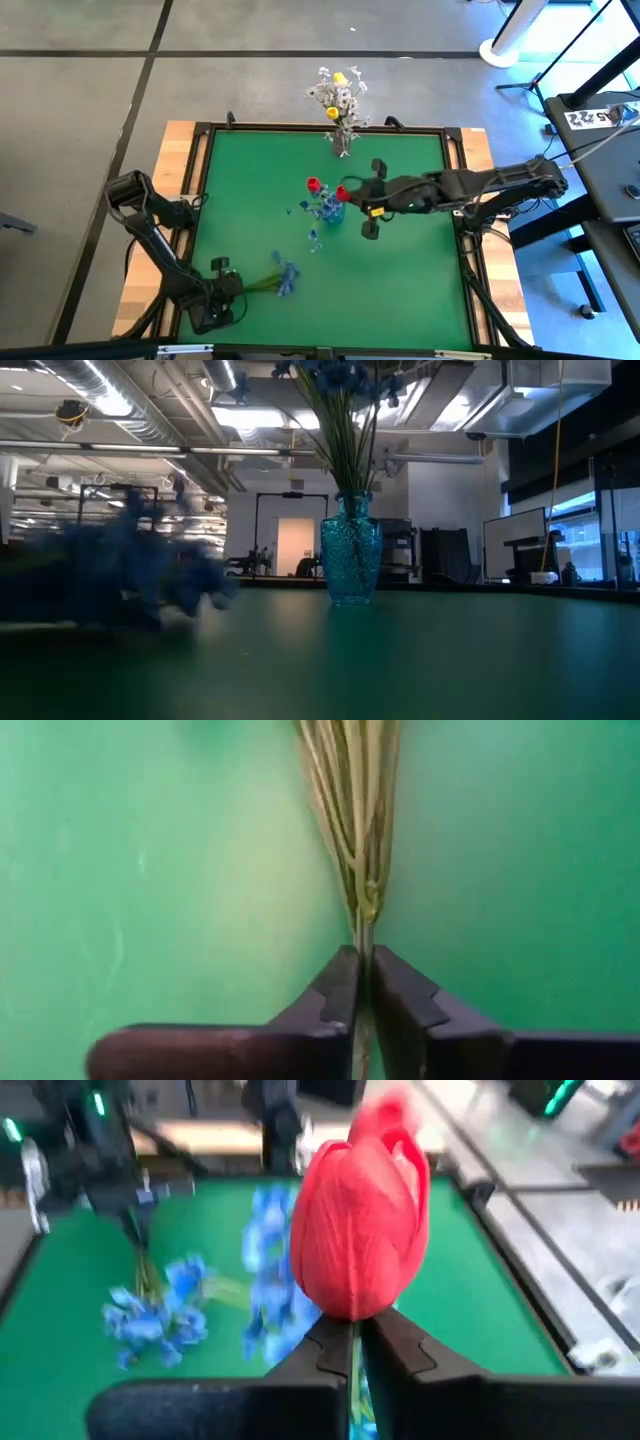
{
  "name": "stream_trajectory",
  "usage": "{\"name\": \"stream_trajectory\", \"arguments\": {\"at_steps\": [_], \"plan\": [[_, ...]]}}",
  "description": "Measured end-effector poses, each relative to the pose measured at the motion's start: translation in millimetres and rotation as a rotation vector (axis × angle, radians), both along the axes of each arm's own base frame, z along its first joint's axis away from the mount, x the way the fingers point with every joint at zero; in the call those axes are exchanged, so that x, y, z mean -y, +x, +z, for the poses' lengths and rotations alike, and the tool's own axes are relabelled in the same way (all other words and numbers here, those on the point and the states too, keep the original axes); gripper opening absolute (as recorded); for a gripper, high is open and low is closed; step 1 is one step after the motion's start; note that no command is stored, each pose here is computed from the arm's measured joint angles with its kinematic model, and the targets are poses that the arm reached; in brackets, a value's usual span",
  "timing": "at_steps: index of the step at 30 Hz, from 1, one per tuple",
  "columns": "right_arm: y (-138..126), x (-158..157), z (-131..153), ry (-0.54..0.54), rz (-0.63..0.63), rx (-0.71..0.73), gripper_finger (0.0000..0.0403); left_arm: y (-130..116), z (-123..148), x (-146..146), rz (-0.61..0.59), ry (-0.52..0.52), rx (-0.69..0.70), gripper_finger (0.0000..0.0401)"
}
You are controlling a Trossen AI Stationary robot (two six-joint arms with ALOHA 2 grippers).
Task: Sort flowers into vase by color
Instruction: Put the red tulip into the blue vase, then put the blue flower into the blue vase
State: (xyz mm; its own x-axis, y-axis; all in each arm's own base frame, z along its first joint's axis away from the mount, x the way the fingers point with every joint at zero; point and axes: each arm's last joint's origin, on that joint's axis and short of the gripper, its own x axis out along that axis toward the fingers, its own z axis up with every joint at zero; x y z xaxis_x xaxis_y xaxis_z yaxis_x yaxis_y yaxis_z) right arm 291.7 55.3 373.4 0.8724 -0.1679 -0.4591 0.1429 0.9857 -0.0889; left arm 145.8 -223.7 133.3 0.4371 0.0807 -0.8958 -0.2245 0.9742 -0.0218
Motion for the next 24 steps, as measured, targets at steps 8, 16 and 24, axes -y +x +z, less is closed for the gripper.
{"name": "stream_trajectory", "arguments": {"at_steps": [8,16,24], "plan": [[-8,2,-13,-0.058,-0.042,-0.157,0.0119,26,13,-5,-0.107,0.006,0.137,0.0011],[-46,-14,6,-0.099,-0.168,-0.16,0.0248,27,86,-5,-0.228,0.01,0.586,0.0008],[-68,-54,-6,-0.093,-0.19,-0.195,0.0298,34,147,5,-0.447,0.009,1.008,0.0007]]}}
